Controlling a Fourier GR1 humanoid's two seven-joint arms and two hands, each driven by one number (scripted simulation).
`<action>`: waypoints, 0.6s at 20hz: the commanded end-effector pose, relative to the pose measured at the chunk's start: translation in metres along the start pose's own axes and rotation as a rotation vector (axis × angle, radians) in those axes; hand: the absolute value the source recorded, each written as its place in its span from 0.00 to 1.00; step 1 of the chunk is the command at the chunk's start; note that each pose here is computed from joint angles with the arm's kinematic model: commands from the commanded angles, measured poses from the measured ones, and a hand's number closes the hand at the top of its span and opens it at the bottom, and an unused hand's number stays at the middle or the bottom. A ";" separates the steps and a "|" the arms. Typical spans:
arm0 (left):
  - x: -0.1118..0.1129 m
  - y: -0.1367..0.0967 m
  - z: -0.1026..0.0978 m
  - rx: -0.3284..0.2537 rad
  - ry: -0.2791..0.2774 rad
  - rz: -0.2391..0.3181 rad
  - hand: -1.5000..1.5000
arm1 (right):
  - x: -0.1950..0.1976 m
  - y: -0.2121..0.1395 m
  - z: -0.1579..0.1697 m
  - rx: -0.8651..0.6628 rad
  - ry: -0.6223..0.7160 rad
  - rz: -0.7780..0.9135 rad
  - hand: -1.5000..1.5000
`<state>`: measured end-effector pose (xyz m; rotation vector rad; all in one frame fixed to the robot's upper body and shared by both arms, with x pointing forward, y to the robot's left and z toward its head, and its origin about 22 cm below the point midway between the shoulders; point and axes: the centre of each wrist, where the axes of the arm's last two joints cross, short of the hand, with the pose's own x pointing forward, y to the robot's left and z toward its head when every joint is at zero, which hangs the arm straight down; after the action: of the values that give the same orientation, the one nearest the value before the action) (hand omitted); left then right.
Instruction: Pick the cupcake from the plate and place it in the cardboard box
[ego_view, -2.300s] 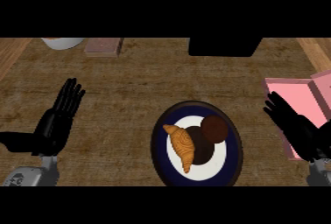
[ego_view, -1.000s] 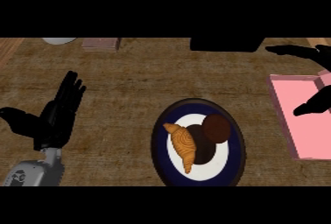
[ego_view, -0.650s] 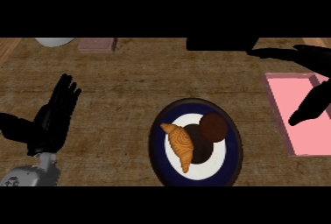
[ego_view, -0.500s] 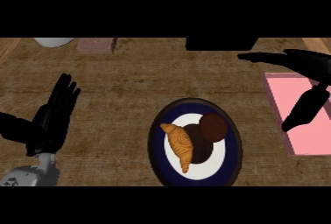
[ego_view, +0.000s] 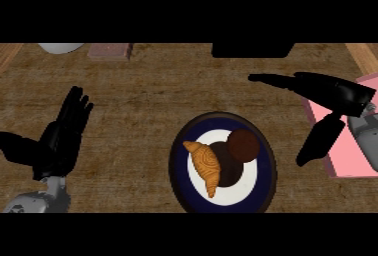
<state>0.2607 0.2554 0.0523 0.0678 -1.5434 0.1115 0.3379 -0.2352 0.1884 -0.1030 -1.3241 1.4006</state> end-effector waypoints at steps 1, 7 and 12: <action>0.014 -0.005 -0.007 -0.005 -0.003 0.002 0.50 | -0.007 0.005 -0.008 0.023 0.027 -0.039 0.00; 0.005 0.009 -0.011 -0.001 -0.011 0.018 0.50 | 0.003 0.029 -0.011 0.027 0.054 -0.030 0.00; -0.002 0.010 -0.008 0.019 -0.014 -0.006 0.50 | -0.001 0.043 -0.031 -0.005 0.047 -0.020 0.00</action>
<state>0.2614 0.2626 0.0535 0.0709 -1.5475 0.1109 0.3298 -0.2158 0.1512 -0.1055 -1.2756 1.3830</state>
